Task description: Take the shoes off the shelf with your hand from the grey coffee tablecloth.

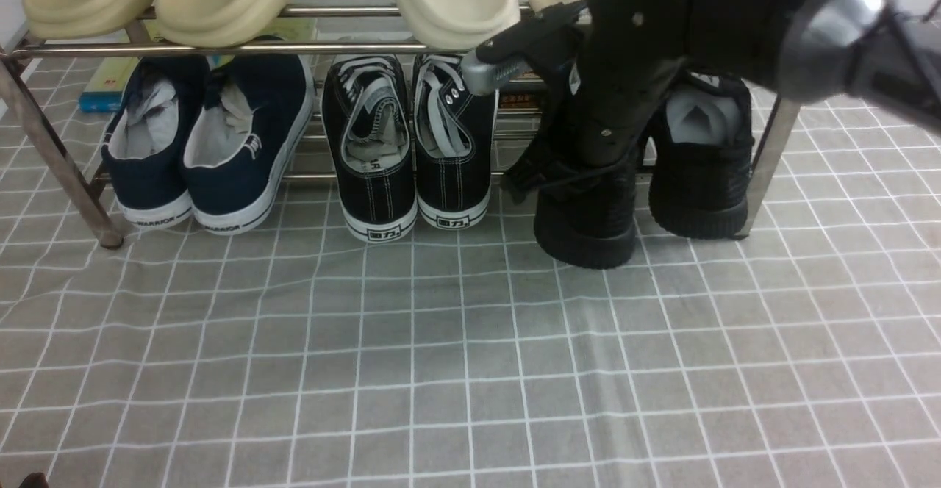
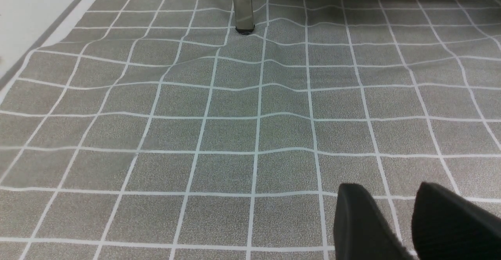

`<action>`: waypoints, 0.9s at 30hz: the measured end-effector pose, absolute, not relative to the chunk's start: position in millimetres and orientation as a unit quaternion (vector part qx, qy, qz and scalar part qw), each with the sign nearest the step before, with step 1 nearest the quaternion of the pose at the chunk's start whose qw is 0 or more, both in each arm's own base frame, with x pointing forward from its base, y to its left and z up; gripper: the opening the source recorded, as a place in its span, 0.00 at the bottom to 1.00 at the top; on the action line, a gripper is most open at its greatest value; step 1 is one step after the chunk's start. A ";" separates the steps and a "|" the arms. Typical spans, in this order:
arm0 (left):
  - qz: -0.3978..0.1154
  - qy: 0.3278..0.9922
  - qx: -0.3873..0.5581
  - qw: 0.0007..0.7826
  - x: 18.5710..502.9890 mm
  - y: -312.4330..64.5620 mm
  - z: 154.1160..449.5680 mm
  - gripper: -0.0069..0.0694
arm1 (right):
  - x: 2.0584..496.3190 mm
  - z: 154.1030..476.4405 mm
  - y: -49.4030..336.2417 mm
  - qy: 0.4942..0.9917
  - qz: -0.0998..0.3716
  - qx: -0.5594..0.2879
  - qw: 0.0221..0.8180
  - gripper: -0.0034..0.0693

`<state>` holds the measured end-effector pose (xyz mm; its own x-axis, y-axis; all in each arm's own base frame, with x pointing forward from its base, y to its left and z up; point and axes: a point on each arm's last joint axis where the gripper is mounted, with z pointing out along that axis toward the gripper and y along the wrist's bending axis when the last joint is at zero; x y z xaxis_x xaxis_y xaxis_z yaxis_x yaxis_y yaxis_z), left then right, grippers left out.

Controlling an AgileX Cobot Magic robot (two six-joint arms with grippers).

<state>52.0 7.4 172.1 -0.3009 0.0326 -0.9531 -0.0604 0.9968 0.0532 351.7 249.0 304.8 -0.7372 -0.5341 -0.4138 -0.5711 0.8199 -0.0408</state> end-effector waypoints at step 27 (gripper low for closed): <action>0.040 0.806 -0.008 0.591 52.0 7.4 172.1 0.40 | 227.8 282.0 270.0 0.918 0.038 -0.375 0.120 0.07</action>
<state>52.0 7.4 172.1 -0.3009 0.0334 -0.9531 -0.0604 0.9967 0.0540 227.8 270.0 282.0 -0.6891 -0.6802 -0.2500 -0.6987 0.7152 -0.0201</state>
